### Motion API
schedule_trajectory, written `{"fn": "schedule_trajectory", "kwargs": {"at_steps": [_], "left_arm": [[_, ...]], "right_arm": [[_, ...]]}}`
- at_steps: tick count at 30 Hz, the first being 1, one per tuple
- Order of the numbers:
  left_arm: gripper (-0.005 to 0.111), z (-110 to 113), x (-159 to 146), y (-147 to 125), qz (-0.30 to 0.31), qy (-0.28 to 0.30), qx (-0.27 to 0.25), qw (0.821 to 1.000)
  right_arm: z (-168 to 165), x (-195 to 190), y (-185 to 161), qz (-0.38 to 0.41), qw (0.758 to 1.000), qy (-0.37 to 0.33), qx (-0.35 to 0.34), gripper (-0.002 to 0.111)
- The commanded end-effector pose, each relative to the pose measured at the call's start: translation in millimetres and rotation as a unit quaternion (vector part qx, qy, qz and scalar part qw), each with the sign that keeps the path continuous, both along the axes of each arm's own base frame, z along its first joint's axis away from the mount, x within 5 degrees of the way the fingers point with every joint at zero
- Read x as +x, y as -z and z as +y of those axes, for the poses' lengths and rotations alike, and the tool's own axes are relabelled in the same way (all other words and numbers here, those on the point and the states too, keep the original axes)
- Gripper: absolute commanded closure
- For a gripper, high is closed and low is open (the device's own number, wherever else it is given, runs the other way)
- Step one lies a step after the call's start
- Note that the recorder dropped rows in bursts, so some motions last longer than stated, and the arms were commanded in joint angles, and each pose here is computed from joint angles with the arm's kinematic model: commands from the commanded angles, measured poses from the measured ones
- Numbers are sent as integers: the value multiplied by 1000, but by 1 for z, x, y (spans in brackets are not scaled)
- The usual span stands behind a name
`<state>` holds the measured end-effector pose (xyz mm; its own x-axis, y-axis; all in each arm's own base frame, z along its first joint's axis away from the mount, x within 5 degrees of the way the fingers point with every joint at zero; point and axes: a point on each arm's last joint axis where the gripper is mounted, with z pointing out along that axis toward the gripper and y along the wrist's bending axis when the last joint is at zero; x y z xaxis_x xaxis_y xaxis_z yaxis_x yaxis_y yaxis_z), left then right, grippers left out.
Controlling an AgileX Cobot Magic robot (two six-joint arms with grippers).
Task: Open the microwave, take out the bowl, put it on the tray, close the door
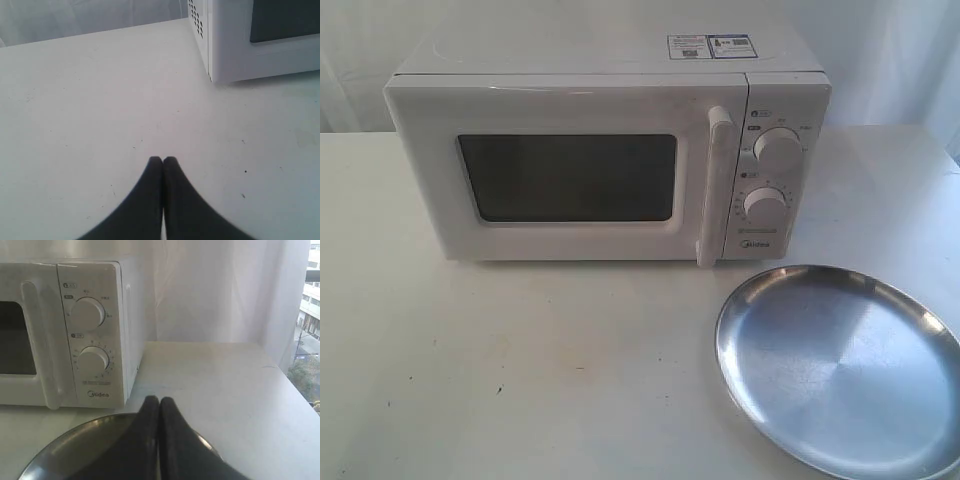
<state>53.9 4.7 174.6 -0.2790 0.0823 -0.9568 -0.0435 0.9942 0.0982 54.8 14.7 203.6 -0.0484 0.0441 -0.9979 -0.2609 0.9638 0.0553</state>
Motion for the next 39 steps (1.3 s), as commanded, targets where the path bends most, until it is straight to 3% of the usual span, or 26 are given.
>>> {"fn": "schedule_trajectory", "kwargs": {"at_steps": [1,4,7,11,16,21,24,27,31,34,39], "left_arm": [[107,0,0,1,0,0,-5,1000],[107,0,0,1,0,0,-5,1000],[107,0,0,1,0,0,-5,1000],[107,0,0,1,0,0,-5,1000],[107,0,0,1,0,0,-5,1000],[107,0,0,1,0,0,-5,1000],[107,0,0,1,0,0,-5,1000],[107,0,0,1,0,0,-5,1000],[107,0,0,1,0,0,-5,1000],[107,0,0,1,0,0,-5,1000],[107,0,0,1,0,0,-5,1000]], "right_arm": [[0,0,1,-2,1000,3,3,108],[0,0,-2,-16,1000,2,7,108],[0,-1,-13,-57,994,-4,93,108],[0,-5,-29,-105,965,-32,238,108],[-1,-13,-48,-195,928,-73,308,108],[1,-20,-57,-215,888,-136,382,108],[10,-34,-70,-264,864,-218,369,108],[18,-51,-100,-339,845,-283,301,108],[28,-47,-136,-348,856,-305,231,108],[40,-33,-158,-346,850,-343,198,108],[69,25,-170,-265,880,-378,110,108]]}}
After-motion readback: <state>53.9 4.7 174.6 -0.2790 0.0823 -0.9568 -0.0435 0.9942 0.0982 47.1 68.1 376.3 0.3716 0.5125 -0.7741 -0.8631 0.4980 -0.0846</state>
